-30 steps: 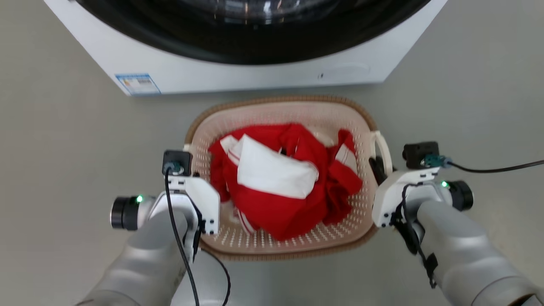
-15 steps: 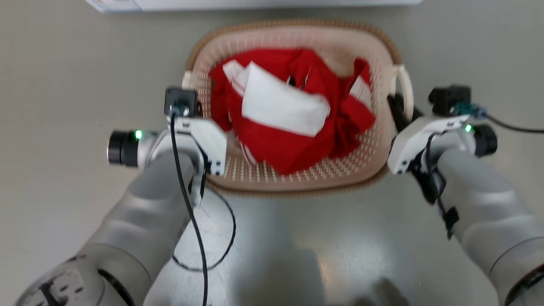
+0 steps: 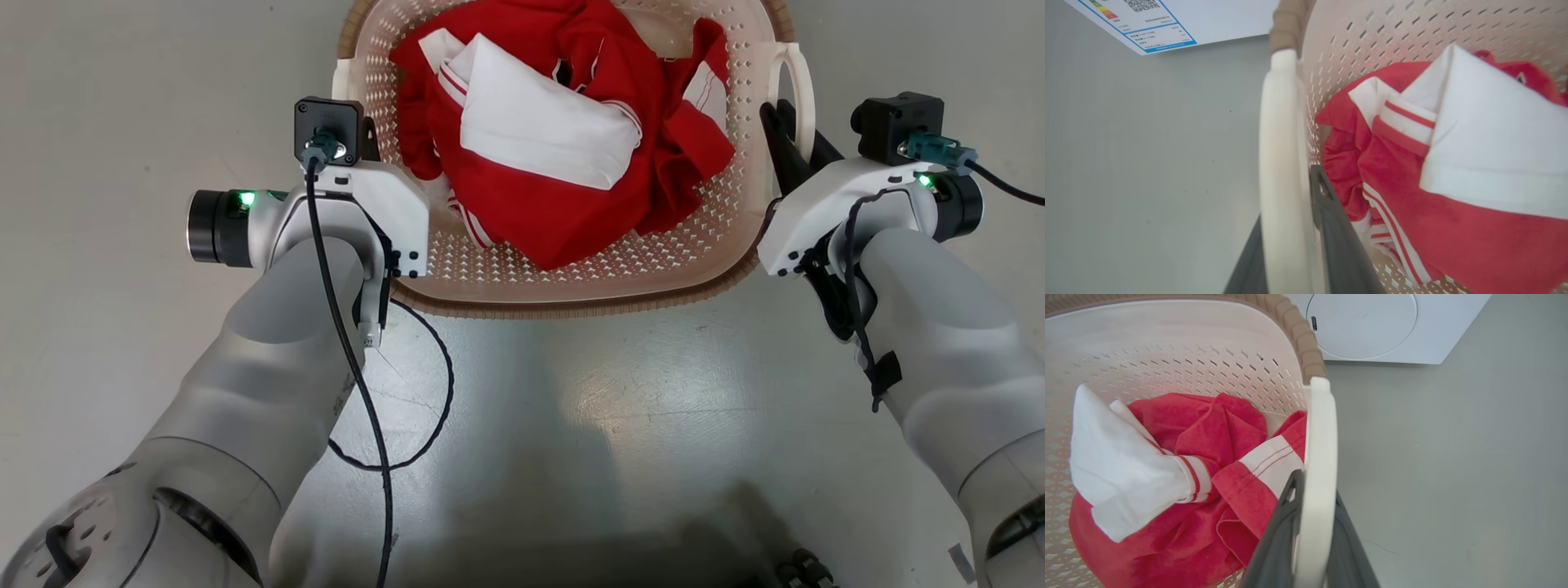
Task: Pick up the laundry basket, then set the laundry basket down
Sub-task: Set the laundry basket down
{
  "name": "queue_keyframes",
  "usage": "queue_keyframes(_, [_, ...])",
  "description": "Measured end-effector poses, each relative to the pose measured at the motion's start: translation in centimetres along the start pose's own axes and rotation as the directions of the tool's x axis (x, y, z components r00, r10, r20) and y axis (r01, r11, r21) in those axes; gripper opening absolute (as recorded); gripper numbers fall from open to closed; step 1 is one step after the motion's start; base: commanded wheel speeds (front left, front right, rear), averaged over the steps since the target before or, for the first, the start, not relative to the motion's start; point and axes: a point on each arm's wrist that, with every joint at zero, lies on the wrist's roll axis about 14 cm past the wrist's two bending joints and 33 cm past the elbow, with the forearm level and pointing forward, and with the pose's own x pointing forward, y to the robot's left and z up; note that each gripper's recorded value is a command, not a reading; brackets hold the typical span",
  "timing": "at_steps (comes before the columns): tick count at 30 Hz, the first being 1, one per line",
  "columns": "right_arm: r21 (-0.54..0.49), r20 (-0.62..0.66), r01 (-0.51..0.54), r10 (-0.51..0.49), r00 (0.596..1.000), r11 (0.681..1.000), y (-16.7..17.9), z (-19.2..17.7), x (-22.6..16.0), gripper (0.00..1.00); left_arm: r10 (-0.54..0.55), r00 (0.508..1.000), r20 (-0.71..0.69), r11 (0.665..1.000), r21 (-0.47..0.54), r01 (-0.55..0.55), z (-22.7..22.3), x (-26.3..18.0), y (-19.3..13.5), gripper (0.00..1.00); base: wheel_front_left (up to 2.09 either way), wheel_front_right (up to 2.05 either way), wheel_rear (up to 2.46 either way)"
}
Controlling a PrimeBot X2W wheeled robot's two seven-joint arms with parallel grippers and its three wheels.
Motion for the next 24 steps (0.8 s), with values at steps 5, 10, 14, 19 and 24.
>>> queue_keyframes(5, [0.004, 0.002, 0.003, -0.003, 1.0, 1.0, -0.2, -0.1, 0.4, 0.0, 0.006, 1.0, 0.001, 1.0, -0.003, -0.006, -0.3, 0.4, 0.2, 0.0, 0.0, 0.0, 0.0])
queue_keyframes(10, [0.006, -0.004, 0.008, -0.008, 1.0, 1.0, -0.3, -0.6, 0.7, 0.0, 0.006, 1.0, -0.004, 1.0, -0.002, -0.006, -0.6, 0.7, 0.2, 0.0, 0.0, 0.0, 0.0])
queue_keyframes(14, [0.018, -0.011, 0.013, -0.013, 1.0, 1.0, -0.4, -1.0, 0.9, 0.0, 0.0, 1.0, -0.001, 1.0, 0.002, 0.0, -0.6, 1.1, 0.3, 0.0, 0.0, 0.0, 0.0])
queue_keyframes(19, [0.016, -0.019, 0.022, -0.022, 1.0, 1.0, -0.8, -1.5, 0.9, 0.0, -0.003, 1.0, -0.007, 1.0, 0.003, 0.003, -1.0, 1.6, 0.0, 0.0, 0.0, 0.0, 0.0])
queue_keyframes(24, [0.021, -0.03, 0.031, -0.03, 0.999, 0.999, -1.2, -2.0, 1.1, 0.0, -0.008, 1.0, -0.01, 1.0, -0.005, 0.008, -1.1, 2.1, -0.1, 0.0, 0.0, 0.0, 0.0])
